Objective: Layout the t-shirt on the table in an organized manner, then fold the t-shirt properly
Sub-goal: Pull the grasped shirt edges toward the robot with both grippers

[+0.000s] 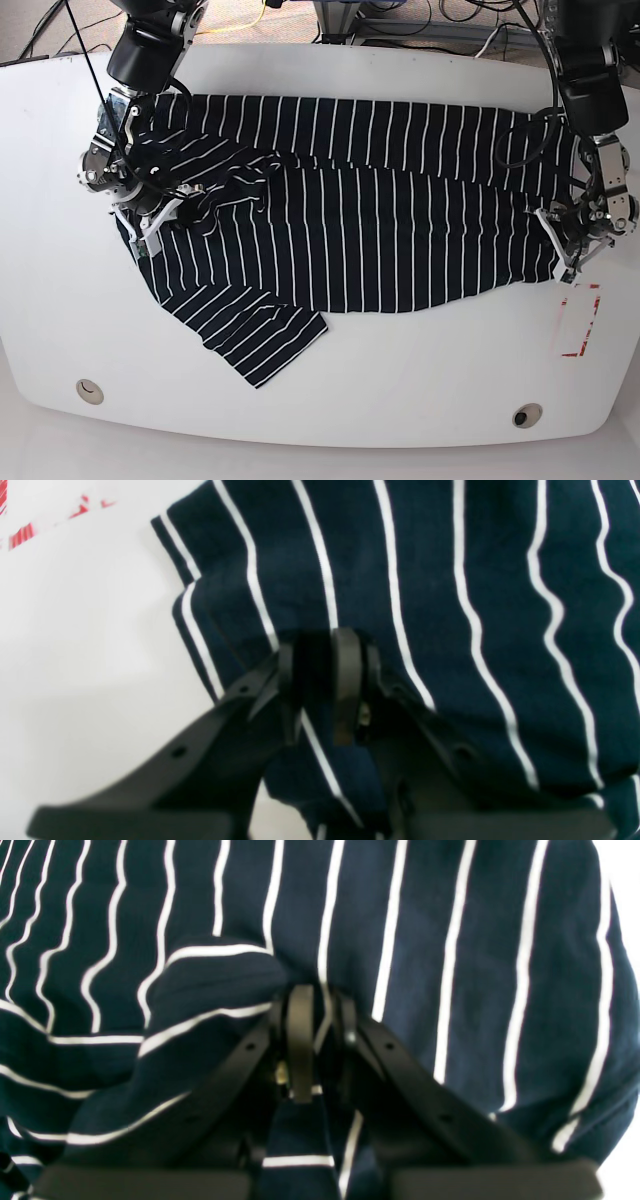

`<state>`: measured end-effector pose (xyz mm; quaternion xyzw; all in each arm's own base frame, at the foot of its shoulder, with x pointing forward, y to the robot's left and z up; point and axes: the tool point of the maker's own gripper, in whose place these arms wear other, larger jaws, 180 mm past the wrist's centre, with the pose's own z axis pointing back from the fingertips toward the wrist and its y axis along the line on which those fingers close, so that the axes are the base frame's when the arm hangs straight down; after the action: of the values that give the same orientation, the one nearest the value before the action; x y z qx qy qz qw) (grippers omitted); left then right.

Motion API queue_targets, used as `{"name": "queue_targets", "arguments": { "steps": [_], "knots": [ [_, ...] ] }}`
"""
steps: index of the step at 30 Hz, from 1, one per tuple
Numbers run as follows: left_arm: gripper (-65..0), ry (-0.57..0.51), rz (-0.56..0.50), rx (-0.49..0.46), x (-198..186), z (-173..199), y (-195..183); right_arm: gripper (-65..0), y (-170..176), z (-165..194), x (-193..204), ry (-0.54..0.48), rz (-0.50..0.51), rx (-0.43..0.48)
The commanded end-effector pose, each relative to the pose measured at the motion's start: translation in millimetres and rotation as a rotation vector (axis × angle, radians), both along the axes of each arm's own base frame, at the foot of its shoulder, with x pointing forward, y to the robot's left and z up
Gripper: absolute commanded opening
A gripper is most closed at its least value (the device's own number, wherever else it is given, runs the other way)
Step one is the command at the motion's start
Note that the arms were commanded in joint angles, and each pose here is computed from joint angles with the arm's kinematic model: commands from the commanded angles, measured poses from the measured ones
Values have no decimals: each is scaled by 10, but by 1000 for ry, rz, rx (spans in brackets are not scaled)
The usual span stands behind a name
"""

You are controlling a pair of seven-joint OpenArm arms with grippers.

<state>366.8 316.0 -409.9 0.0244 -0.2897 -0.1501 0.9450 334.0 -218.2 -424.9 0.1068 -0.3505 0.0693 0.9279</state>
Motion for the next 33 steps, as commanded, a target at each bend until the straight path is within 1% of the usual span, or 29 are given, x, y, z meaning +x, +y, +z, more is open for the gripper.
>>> {"name": "queue_targets", "arguments": {
  "steps": [1,4,6,9,10,11,12,13,14,16,19,21,23,27,31,33],
  "knots": [
    [-568,-3,10,47,29,104,149,-579,-89,108,76,-20,-6,-33],
    [-568,-8,9,48,50,129,154,-575,-90,254,140,-62,-3,-52],
    [-568,-9,6,47,57,140,149,-550,-110,404,193,-102,1,-76],
    [-567,-35,-48,64,117,282,140,-460,-129,632,257,-159,7,-114],
    [-567,-51,-80,76,146,367,124,-403,-140,692,261,-166,9,-130],
    [-567,-63,-84,85,170,418,125,-365,-148,736,262,-170,11,-143],
    [-560,-67,-88,100,178,468,131,-308,-159,802,262,-176,13,-161],
    [-543,-68,-91,112,188,511,132,-262,-167,859,263,-183,15,-176],
    [-529,-66,-92,123,191,541,137,-230,-174,901,262,-187,16,-187],
    [-474,-56,-94,152,185,611,143,-178,-188,990,249,-195,18,-214],
    [-397,-72,-106,187,217,758,95,-170,-205,1087,210,-194,21,-250],
    [-357,-90,-119,200,235,843,-7,-170,-223,1079,130,-168,23,-274],
    [-332,-103,-131,227,212,940,-68,-168,-235,1077,46,-151,26,-296],
    [-324,-90,-158,298,9,1041,-151,-165,-239,1057,-153,-128,36,-333],
    [-324,-137,-211,279,-206,1101,-496,-165,-231,959,-388,-89,50,-355],
    [-324,-152,-213,276,-331,1118,-551,-165,-225,882,-505,-61,57,-357]
  ]
}}
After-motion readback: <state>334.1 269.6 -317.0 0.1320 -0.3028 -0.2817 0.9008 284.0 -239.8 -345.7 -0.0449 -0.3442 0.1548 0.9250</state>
